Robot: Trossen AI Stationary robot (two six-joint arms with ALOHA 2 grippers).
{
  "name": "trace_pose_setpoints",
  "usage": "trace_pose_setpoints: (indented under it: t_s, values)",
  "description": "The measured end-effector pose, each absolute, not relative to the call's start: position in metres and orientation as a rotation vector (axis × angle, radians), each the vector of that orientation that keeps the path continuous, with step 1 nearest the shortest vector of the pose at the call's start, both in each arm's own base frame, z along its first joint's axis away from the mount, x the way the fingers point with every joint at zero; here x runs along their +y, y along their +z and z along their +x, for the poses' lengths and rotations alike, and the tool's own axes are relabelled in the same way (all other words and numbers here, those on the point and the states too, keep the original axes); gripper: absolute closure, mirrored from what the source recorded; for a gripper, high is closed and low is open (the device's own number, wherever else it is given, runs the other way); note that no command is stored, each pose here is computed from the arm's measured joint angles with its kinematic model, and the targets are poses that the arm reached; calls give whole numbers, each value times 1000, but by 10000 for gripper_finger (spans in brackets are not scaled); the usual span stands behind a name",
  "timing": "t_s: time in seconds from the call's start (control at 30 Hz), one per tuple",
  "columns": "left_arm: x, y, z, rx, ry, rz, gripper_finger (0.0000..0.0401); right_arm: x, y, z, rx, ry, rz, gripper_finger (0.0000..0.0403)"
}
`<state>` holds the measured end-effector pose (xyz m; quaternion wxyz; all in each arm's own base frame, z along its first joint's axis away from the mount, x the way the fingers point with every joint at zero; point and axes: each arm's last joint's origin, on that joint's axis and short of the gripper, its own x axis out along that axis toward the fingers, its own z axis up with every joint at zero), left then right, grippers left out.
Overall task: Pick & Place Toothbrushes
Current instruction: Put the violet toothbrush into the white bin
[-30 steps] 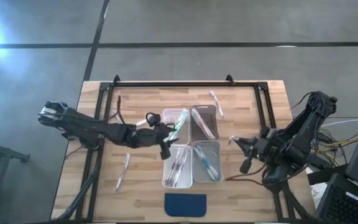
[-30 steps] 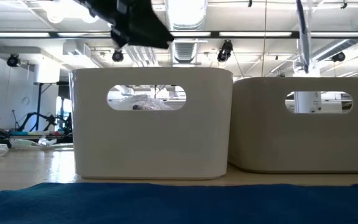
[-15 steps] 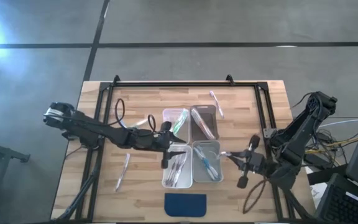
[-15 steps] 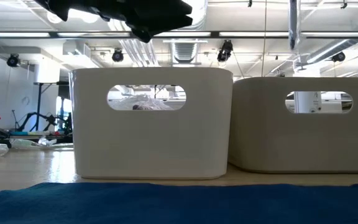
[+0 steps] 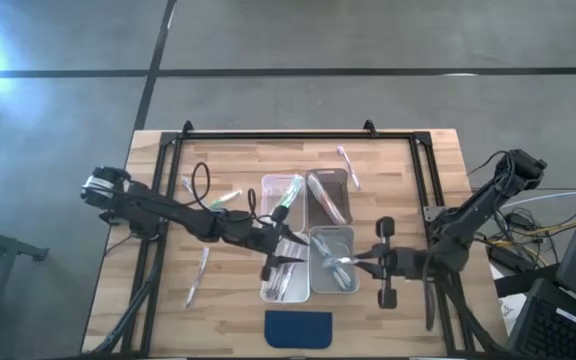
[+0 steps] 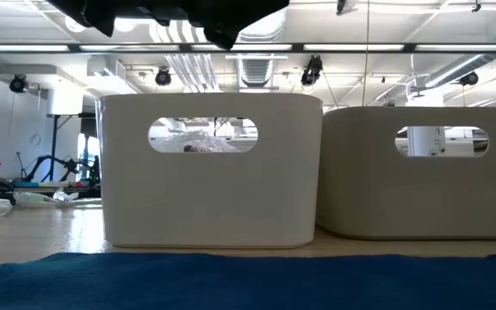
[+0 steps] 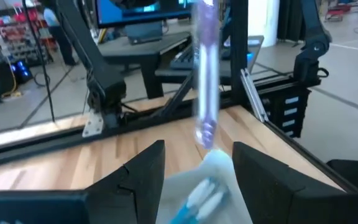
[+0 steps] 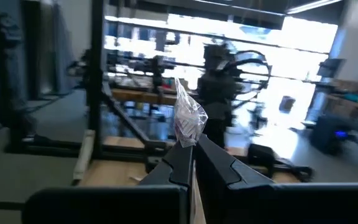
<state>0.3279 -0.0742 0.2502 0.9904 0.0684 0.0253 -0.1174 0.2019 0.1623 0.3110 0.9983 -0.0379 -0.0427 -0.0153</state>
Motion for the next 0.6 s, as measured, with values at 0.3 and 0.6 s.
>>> trace_pose_setpoints:
  t_s: [0.3, 0.6]
  values:
    - [-84, 253, 349, 8, -315, 200, 208, 153, 308, 210, -85, -10, -69, 394]
    - [-89, 258, 372, -15, -319, 214, 208, 151, 307, 212, -83, -10, -69, 394]
